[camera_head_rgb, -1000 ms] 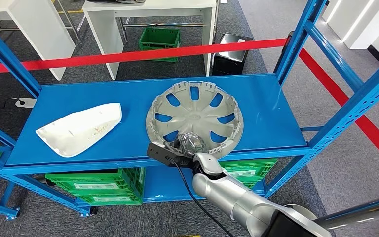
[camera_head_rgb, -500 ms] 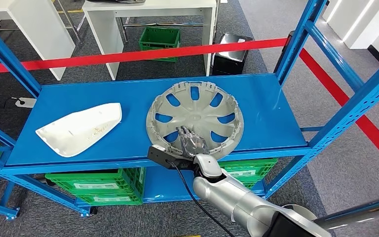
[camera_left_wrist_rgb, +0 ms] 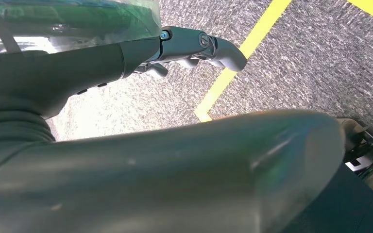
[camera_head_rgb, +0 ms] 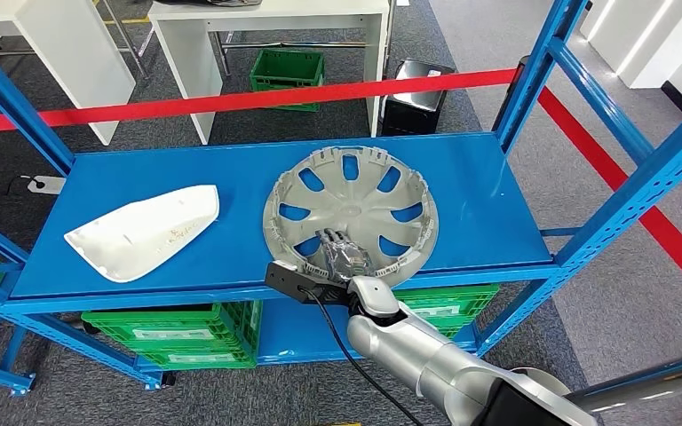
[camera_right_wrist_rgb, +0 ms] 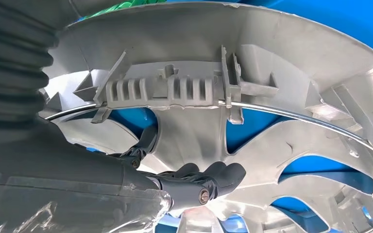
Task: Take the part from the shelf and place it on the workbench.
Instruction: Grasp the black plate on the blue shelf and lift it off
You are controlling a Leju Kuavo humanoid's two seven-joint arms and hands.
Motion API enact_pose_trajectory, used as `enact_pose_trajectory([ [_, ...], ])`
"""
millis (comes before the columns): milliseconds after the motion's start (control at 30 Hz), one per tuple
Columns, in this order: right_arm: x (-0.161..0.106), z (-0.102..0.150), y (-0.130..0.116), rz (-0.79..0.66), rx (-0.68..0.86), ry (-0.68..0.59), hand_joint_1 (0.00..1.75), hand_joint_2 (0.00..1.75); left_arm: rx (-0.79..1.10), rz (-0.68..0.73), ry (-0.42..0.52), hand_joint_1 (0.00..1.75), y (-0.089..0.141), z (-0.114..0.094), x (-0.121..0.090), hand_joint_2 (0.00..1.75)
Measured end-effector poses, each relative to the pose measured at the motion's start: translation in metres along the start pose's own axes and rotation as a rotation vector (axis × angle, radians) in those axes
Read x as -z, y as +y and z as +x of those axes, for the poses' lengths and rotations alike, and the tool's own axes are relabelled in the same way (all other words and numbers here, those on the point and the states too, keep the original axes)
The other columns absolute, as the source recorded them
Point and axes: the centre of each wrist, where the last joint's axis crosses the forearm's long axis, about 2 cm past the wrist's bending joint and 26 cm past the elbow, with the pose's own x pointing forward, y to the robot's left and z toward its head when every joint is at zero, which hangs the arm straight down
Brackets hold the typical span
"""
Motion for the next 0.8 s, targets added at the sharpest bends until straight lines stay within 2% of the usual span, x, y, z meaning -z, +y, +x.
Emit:
enact_pose_trajectory([
  [33, 0.0, 0.0, 0.0, -0.003, -0.003, -0.002, 0.0, 1.75, 0.0, 0.0, 0.0, 0.0, -0.0001, 0.0, 0.0, 0.0],
  [167, -0.0004, 0.0, 0.0005, -0.014, -0.014, -0.008, 0.0, 0.0, 0.0, 0.0, -0.002, 0.0, -0.0001, -0.0001, 0.0, 0.0],
  [267, -0.0007, -0.0002, 0.0011, -0.024, -0.015, -0.008, 0.0, 0.0, 0.0, 0.0, -0.003, 0.0, -0.0003, 0.0, -0.0001, 0.0],
  [400, -0.001, -0.0005, 0.0017, -0.019, -0.014, -0.001, 0.0, 1.75, -0.001, -0.001, -0.003, 0.0, -0.0007, 0.0002, -0.0001, 0.0],
  [800, -0.0005, -0.0007, 0.0009, 0.0, -0.009, 0.009, 0.0, 1.75, -0.001, -0.002, -0.005, 0.0, -0.0015, 0.0007, -0.0003, 0.0],
])
